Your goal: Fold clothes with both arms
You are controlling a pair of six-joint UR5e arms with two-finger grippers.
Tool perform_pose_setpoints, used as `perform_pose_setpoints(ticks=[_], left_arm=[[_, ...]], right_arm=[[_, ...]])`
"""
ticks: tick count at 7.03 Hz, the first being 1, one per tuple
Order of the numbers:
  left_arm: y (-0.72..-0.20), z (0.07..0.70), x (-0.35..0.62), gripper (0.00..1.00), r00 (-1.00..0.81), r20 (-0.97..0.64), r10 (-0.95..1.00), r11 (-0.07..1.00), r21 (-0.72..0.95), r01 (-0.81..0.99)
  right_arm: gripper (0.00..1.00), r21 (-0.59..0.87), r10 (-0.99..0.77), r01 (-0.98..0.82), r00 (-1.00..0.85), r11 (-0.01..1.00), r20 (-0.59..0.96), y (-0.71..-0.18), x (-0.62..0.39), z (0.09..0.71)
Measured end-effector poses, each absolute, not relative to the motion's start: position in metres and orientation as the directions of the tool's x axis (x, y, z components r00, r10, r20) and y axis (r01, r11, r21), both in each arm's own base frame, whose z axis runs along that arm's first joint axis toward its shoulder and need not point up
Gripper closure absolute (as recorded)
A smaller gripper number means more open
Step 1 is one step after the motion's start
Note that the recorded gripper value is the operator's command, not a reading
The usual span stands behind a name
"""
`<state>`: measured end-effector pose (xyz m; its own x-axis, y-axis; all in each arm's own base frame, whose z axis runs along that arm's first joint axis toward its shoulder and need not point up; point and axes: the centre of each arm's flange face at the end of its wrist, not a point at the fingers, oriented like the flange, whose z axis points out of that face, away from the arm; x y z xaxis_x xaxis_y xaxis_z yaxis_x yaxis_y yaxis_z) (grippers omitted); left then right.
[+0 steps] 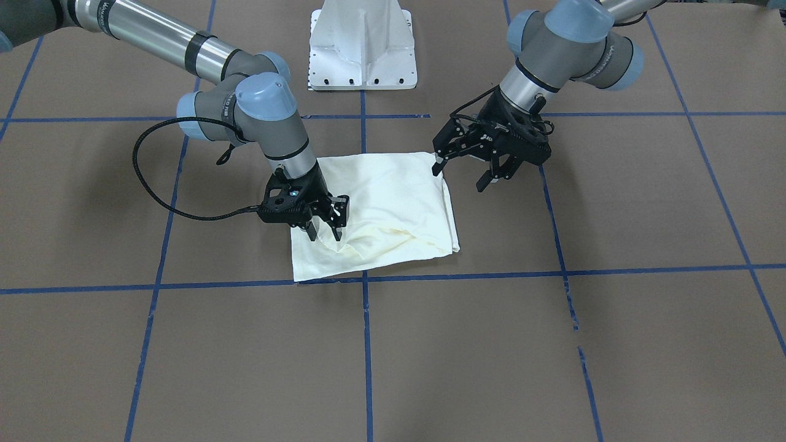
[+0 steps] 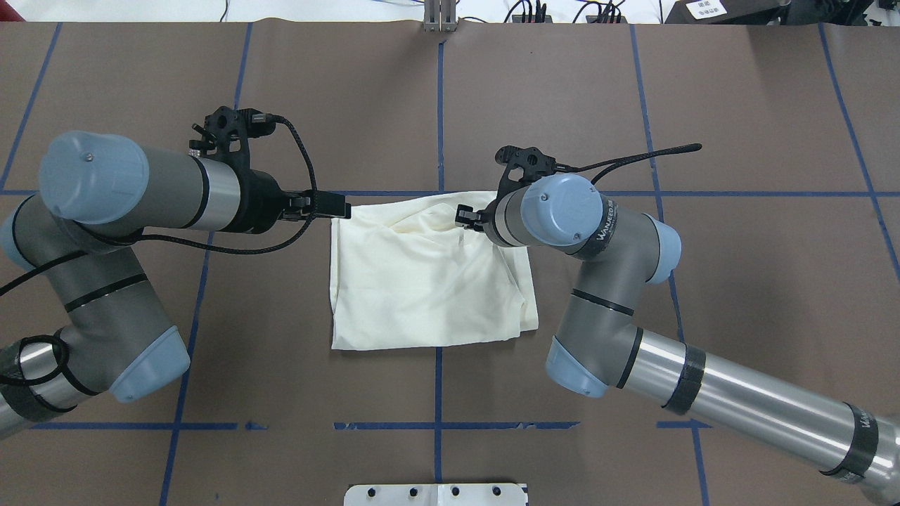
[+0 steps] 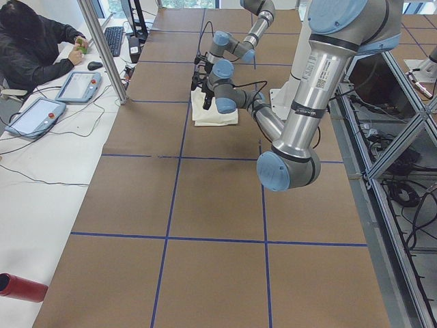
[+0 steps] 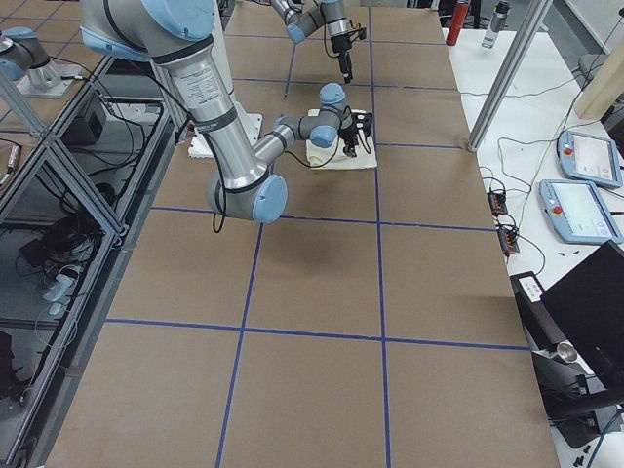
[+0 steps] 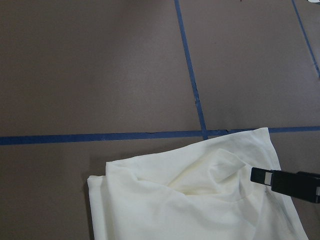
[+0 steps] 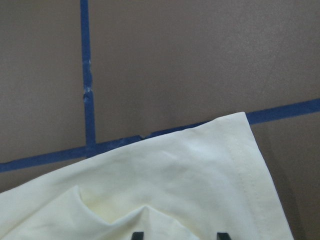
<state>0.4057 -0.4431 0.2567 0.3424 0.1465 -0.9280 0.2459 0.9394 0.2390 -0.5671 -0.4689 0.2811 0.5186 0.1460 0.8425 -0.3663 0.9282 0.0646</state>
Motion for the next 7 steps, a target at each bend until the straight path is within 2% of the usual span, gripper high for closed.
perform_pose_setpoints(ticks=[2, 3, 4, 5, 7], left_arm=[[-0.443, 0.2568, 0.4057, 0.0, 0.342, -0.929, 0.144, 0.94, 0.236, 0.247], [-0.443, 0.2568, 0.4058, 0.0, 0.341, -0.929, 0.143, 0.94, 0.235, 0.247], [-0.443, 0.2568, 0.4058, 0.0, 0.341, -0.929, 0.142, 0.94, 0.235, 0.247], [-0.4429, 0.2566, 0.4056, 0.0, 0.341, -0.929, 0.142, 0.94, 0.234, 0.247], [-0.4423, 0.2554, 0.405, 0.0, 0.338, -0.93, 0.143, 0.94, 0.234, 0.247]], right_arm=[[0.72, 0.067, 0.157, -0.372, 0.539, 0.926, 0.828, -0.4701, -0.5681, 0.283], [0.8, 0.069, 0.159, -0.375, 0.542, 0.924, 0.825, -0.4707, -0.5683, 0.2822], [0.95, 0.069, 0.159, -0.375, 0.542, 0.924, 0.825, -0.47, -0.5692, 0.2814], [1.0, 0.072, 0.158, -0.377, 0.543, 0.923, 0.825, -0.4687, -0.5707, 0.2807], [1.0, 0.083, 0.153, -0.383, 0.545, 0.92, 0.824, -0.4644, -0.5749, 0.2801]])
